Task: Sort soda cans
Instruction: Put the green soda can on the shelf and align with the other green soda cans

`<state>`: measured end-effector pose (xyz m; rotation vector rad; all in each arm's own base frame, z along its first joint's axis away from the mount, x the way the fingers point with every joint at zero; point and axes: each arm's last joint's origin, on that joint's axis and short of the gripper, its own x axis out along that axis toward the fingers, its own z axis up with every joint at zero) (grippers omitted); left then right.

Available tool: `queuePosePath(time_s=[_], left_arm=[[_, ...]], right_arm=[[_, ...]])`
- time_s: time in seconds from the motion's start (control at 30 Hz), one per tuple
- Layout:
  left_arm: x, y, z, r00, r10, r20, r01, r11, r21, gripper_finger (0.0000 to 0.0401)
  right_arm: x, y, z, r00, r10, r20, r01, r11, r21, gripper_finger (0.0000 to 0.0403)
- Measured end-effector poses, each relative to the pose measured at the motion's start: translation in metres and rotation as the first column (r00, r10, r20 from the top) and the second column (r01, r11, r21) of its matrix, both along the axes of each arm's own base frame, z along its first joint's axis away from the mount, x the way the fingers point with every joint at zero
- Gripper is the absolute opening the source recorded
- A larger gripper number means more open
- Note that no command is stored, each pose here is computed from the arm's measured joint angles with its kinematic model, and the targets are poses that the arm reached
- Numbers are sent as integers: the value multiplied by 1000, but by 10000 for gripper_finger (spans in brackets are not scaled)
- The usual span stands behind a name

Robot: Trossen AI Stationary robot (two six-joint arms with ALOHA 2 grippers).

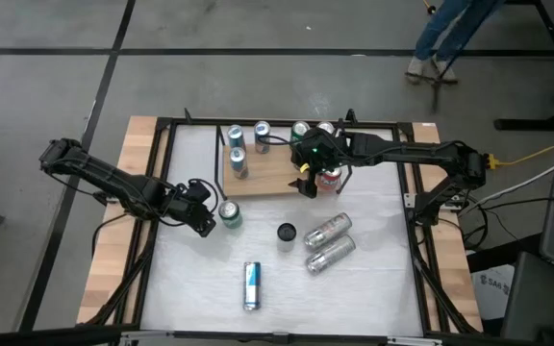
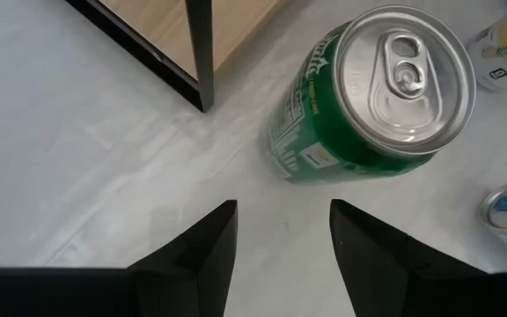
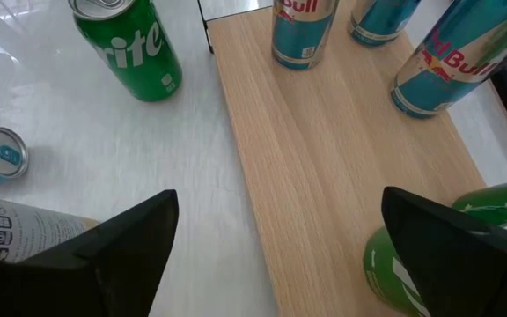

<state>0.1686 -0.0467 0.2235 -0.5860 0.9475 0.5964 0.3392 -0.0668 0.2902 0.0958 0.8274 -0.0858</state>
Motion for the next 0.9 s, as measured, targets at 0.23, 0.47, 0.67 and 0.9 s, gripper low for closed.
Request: queuePosePath(time_s=[0.23,0.47,0.67,0.9], left_arm=[[0,0,0,1000,0,0,0,1000,1,174],[0,0,0,1000,4,2,-4,1000,8,174],[0,1,0,1000,9,7,-9,1000,22,174],[0,1,0,1000,12,10,-12,999,30,174]], right_arm=[[1,0,1,1000,0,7,0,1000,-1,388],[1,0,1,1000,4,8,-4,1000,3,388],[6,0,6,995,7,96,-9,1000,22,388],[21,1,27,930,58,362,-107,988,115,388]])
